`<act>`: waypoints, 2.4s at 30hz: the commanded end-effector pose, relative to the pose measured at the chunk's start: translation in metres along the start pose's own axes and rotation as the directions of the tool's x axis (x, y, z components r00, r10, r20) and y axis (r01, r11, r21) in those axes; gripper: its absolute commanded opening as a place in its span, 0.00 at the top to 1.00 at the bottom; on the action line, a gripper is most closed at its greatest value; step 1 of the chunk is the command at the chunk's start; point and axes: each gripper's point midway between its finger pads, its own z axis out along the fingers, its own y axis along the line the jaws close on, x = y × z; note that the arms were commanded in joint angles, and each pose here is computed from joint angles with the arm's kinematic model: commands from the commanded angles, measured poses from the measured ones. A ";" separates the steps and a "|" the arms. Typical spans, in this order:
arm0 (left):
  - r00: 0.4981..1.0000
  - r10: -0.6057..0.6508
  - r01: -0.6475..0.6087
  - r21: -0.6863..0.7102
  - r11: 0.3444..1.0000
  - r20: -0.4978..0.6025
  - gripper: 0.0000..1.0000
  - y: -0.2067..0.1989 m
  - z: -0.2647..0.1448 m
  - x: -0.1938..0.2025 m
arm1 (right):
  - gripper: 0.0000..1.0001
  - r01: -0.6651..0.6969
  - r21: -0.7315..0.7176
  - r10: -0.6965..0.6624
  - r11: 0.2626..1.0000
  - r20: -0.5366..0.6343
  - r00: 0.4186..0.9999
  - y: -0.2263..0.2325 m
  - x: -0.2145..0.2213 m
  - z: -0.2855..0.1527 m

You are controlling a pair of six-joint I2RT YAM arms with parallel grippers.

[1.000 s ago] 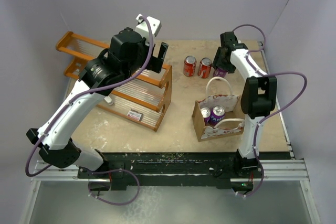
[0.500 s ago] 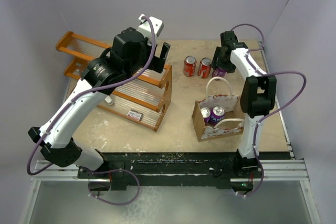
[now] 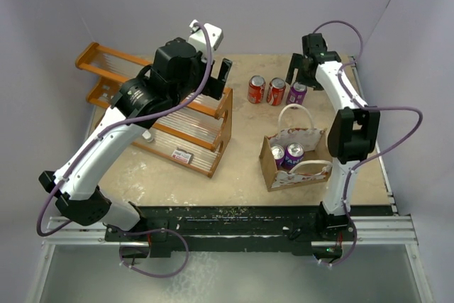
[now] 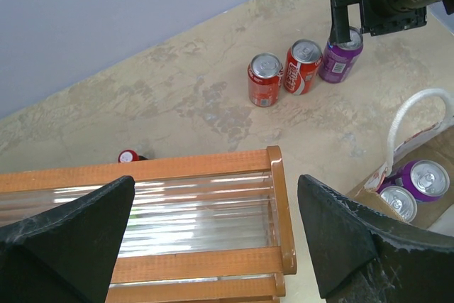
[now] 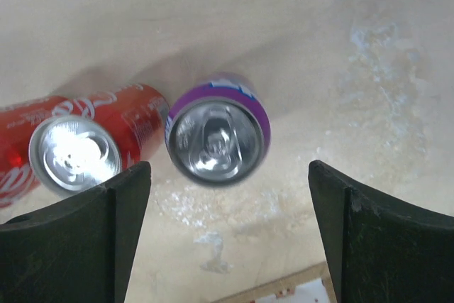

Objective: Take the beverage out of the canvas bag

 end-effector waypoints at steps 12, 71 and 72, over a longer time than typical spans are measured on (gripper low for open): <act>0.997 -0.070 0.065 0.163 0.984 0.023 0.01 -0.048 -0.013 -0.005 | 0.00 -0.011 -0.031 0.017 0.999 0.208 0.978 -0.044 0.001 -0.145; 0.999 -0.041 0.027 0.342 0.939 0.035 0.01 -0.101 -0.062 0.000 | 0.00 -0.514 0.231 0.558 0.826 -0.199 0.806 -0.041 0.241 -0.123; 0.998 -0.042 0.027 0.342 0.939 0.036 0.01 -0.102 -0.062 0.000 | 0.00 -0.515 0.233 0.559 0.825 -0.198 0.805 -0.040 0.242 -0.121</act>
